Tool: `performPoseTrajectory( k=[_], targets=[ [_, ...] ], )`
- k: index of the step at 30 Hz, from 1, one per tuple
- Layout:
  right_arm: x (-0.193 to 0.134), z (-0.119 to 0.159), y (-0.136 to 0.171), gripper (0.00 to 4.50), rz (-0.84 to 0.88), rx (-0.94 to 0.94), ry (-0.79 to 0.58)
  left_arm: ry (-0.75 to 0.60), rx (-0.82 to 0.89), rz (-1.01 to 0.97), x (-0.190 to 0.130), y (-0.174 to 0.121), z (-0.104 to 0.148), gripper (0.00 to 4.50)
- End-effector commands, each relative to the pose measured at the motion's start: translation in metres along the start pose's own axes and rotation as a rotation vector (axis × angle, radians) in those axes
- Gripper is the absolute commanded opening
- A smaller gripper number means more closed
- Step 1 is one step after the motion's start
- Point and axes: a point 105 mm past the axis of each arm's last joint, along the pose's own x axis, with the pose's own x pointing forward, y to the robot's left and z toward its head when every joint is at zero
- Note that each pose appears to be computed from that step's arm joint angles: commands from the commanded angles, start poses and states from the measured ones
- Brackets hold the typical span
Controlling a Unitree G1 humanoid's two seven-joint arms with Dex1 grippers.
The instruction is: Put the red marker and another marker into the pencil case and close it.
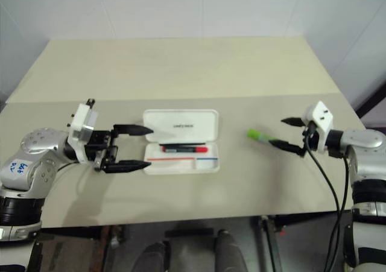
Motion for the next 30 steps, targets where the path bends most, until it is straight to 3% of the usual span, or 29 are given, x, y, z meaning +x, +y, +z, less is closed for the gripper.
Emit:
performPoseTrajectory(
  k=[1, 10, 13, 21, 30],
  targets=[
    [0.003, -0.005, -0.004, 4.47, 0.005, -0.014, 0.019, -0.025, 0.036, -0.013, 0.001, 0.000, 0.013, 4.50],
    [0.004, -0.040, -0.009, 4.47, -0.011, 0.084, 0.150, -0.015, 0.057, -0.009, -0.002, -0.003, 0.023, 4.50],
    [0.003, -0.042, -0.008, 3.85, -0.003, 0.123, 0.154, -0.013, 0.060, -0.009, -0.003, -0.004, 0.024, 4.50],
    [0.017, -0.018, -0.003, 1.07, 0.088, 0.080, 0.070, -0.012, 0.068, -0.003, -0.003, -0.003, 0.025, 4.50],
    [0.023, 0.028, -0.006, 1.09, 0.099, -0.083, -0.061, -0.006, 0.082, 0.026, -0.011, 0.002, 0.018, 4.50]
  ],
)
